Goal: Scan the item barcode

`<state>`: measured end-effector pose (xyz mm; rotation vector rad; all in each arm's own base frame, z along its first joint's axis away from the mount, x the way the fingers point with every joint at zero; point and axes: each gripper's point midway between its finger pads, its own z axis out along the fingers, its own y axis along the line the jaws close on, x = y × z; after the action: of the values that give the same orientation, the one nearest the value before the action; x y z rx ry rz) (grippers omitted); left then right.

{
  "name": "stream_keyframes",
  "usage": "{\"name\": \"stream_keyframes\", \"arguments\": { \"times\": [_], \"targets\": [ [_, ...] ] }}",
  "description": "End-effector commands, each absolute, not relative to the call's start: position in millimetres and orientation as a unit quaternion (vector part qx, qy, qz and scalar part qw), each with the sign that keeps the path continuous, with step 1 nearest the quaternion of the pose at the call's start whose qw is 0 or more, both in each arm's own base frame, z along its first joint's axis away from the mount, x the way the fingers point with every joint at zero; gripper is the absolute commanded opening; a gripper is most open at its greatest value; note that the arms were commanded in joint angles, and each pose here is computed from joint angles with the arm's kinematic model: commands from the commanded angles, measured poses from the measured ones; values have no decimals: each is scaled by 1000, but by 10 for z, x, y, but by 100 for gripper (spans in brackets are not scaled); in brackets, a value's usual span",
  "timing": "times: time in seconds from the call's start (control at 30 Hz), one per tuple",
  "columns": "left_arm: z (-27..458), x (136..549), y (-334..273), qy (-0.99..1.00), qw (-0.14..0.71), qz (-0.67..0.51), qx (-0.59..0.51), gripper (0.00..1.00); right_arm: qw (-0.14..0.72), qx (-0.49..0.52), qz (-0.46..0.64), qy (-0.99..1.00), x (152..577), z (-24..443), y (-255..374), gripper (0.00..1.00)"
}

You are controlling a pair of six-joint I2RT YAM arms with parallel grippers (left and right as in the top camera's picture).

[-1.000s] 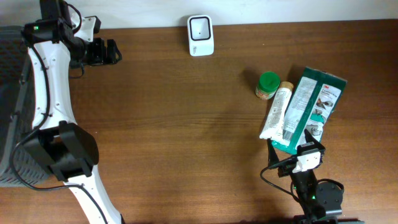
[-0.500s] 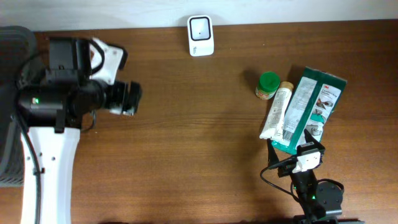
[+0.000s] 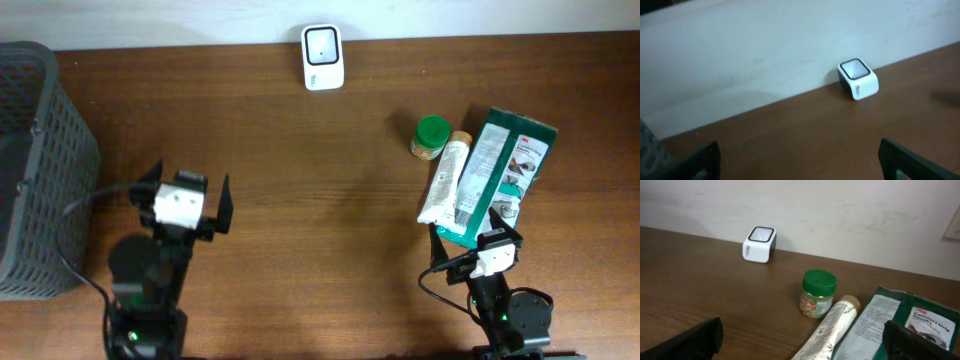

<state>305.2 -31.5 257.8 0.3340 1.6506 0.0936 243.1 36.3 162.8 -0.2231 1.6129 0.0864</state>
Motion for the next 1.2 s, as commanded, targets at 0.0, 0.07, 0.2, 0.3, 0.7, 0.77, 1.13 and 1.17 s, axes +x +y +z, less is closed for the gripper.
{"name": "stream_keyframes", "arguments": {
  "times": [0.0, 0.07, 0.2, 0.3, 0.7, 0.77, 1.13, 1.17],
  "targets": [
    [2314, 2853, -224, 716, 681, 61, 143, 98, 684, -104, 41, 721, 2427, 1598, 380, 98],
    [2175, 2756, -153, 702, 696, 72, 132, 98, 684, -104, 41, 721, 2427, 1598, 380, 98],
    [1982, 2629, -123, 681, 708, 105, 152, 98, 684, -104, 41, 721, 2427, 1598, 380, 98],
    [1930, 2582, -122, 665, 710, 142, 183, 98, 684, -104, 41, 721, 2427, 1599, 380, 98],
    [1576, 2458, -70, 707, 665, 146, 193, 98, 684, -104, 41, 721, 2427, 1599, 380, 98],
    [1579, 2458, -71, 706, 665, 146, 193, 98, 684, -104, 41, 721, 2427, 1598, 380, 98],
    [1578, 2458, -71, 706, 665, 146, 193, 98, 684, -104, 41, 721, 2427, 1598, 380, 98],
    [1575, 2458, -70, 707, 665, 146, 193, 98, 684, -104, 41, 721, 2427, 1597, 380, 98]
  ]
}}
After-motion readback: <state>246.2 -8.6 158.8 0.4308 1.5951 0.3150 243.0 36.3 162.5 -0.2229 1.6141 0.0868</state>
